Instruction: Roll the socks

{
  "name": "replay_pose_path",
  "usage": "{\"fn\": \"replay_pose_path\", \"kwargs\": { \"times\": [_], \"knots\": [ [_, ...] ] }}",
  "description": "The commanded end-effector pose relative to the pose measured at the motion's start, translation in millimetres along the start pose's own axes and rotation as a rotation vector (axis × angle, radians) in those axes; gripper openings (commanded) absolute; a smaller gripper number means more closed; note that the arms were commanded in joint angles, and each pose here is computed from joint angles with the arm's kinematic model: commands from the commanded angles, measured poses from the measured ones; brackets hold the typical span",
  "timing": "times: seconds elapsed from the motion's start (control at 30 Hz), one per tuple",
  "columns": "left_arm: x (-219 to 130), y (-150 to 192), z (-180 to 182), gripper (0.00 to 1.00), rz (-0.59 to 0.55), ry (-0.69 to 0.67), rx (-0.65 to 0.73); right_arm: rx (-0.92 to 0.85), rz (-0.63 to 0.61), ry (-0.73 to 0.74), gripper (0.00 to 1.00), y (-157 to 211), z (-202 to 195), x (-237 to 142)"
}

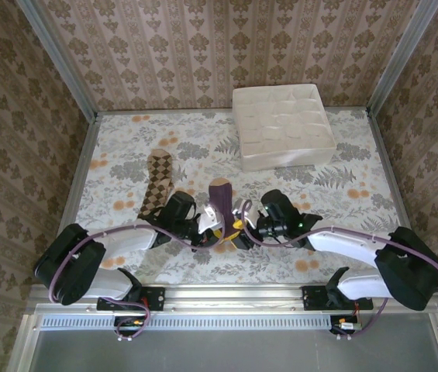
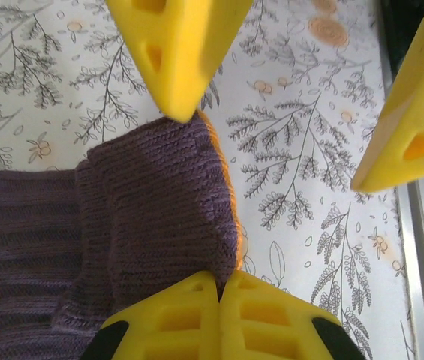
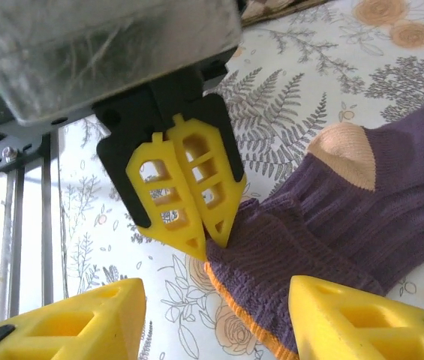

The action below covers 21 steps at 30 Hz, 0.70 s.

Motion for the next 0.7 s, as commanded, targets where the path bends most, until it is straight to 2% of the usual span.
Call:
{"fn": "replay_pose_path", "kwargs": {
  "times": [0.0, 0.3, 0.67],
  "knots": [
    [-6, -8, -9, 0.00, -0.059, 0.070, -0.013, -0.082, 0.070, -0.072, 0.54, -4, 3, 4],
    [-10, -7, -6, 0.00, -0.072, 0.107, -0.052, 0.028, 0.164, -0.235, 0.53, -5, 3, 24],
    [-9, -4, 8, 0.00, -0.061, 0.142, -0.136, 0.165, 0.217, -0.258, 0.53, 14, -7, 34]
  ]
}}
Point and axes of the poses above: each hand's point on the last joint's axis, 136 mm out from that joint toward the fingers, its own x axis out along the fingers, its own z axis along the line the jaws close on, y = z × x, the point moved 2 cm from there along -x, back along the fingers, and after that the axes turned 8 degrees about x, right-handed, at the moved point
